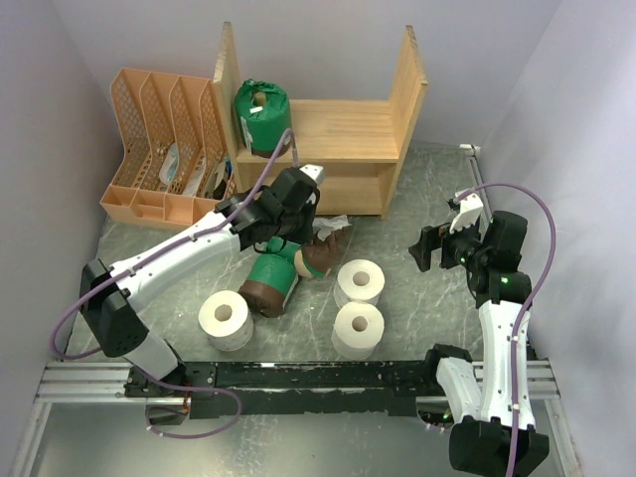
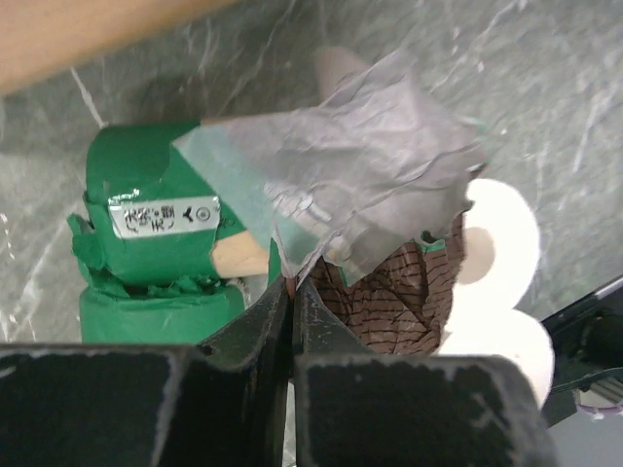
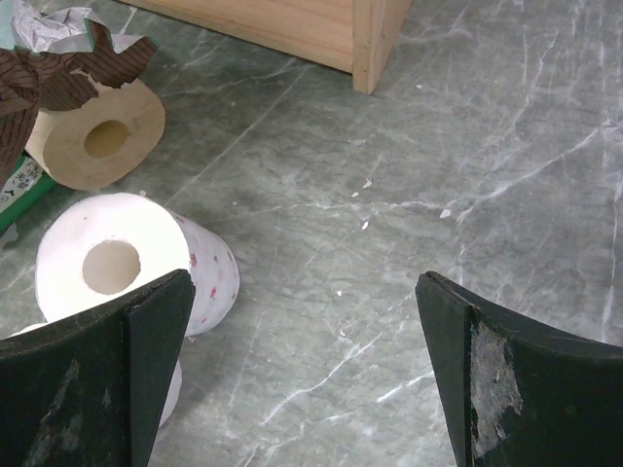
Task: Place and organize the paper towels onto the shelf
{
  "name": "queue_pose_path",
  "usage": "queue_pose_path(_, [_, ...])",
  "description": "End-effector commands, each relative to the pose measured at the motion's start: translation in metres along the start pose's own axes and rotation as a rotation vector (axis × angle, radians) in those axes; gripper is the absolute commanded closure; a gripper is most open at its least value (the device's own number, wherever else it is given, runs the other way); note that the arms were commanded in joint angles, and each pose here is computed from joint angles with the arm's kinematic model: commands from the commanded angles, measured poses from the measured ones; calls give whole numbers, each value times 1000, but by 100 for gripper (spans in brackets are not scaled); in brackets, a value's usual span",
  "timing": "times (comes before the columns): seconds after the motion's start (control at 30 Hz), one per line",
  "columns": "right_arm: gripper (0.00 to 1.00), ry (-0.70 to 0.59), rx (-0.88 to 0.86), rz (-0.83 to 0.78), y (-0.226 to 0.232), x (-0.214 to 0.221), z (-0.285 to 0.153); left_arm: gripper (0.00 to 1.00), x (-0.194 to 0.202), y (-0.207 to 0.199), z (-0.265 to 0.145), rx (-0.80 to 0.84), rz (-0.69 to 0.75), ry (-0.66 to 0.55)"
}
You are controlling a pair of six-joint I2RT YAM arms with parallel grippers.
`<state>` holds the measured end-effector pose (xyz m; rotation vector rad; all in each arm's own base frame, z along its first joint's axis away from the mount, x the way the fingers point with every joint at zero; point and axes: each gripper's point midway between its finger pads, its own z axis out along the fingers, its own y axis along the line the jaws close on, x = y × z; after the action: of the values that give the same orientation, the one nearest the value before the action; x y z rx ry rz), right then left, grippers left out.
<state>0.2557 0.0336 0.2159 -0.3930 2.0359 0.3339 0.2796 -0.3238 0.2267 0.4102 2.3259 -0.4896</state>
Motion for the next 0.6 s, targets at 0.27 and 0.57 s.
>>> queue_pose_path(0.27, [0,-11,-10,-14,2,-3,-2,87,-3,19,-12,-99,-37,-76])
queue_pose_path(0.57, [0,-8,-14,-13,3,-3,-1,84,-22,108,-64,-545,-44,-149])
